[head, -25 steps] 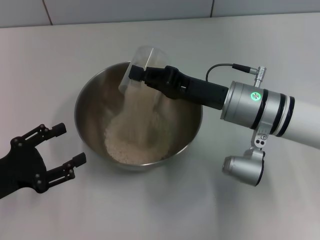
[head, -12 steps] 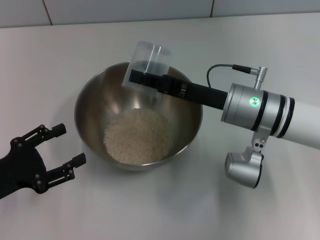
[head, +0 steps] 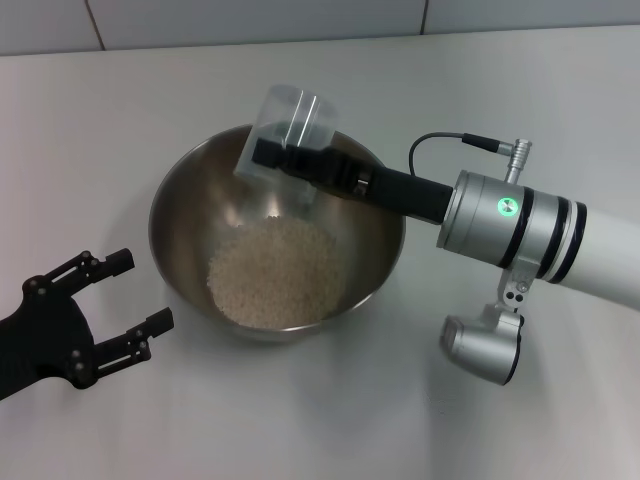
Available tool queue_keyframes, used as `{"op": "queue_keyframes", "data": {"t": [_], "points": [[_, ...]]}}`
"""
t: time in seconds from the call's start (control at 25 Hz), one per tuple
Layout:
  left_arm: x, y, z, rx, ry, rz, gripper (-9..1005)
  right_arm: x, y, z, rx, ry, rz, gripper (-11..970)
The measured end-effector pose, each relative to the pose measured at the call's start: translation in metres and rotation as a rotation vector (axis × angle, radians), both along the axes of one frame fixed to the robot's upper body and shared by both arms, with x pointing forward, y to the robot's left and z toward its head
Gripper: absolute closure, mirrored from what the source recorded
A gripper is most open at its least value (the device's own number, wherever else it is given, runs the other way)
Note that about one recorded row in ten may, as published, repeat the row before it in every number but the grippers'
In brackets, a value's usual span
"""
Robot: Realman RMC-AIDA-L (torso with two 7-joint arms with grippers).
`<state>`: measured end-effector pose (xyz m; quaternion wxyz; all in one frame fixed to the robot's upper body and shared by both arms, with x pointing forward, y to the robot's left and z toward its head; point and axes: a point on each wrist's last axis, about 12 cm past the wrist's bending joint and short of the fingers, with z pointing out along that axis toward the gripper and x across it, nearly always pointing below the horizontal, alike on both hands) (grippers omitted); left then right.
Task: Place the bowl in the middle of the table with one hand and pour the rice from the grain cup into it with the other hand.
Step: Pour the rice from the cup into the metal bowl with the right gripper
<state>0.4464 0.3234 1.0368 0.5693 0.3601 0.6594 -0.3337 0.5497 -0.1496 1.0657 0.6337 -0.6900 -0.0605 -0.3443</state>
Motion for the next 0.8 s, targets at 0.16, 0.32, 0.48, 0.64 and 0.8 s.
{"op": "queue_keyframes", "data": {"t": [0.16, 0.32, 0.48, 0.64, 0.8], "points": [[0.0, 0.0, 0.0, 0.0, 0.0, 0.0, 181, -0.003, 0.004, 0.004, 0.182, 0.21, -0.028, 939], [0.0, -0.001, 0.0, -0.002, 0.0, -0.006, 181, -0.001, 0.001, 0.006, 0.375, 0.482, -0.049, 939], [0.0, -0.001, 0.0, -0.001, -0.001, -0.006, 181, -0.002, -0.004, 0.005, 0.539, 0.755, -0.044, 939], [0.0, 0.0, 0.001, 0.001, -0.002, -0.006, 181, -0.002, -0.009, 0.005, 0.704, 1.006, -0.024, 939], [0.001, 0.0, 0.001, 0.002, -0.003, -0.008, 181, -0.003, -0.012, 0.004, 0.805, 1.183, 0.008, 939]]}}
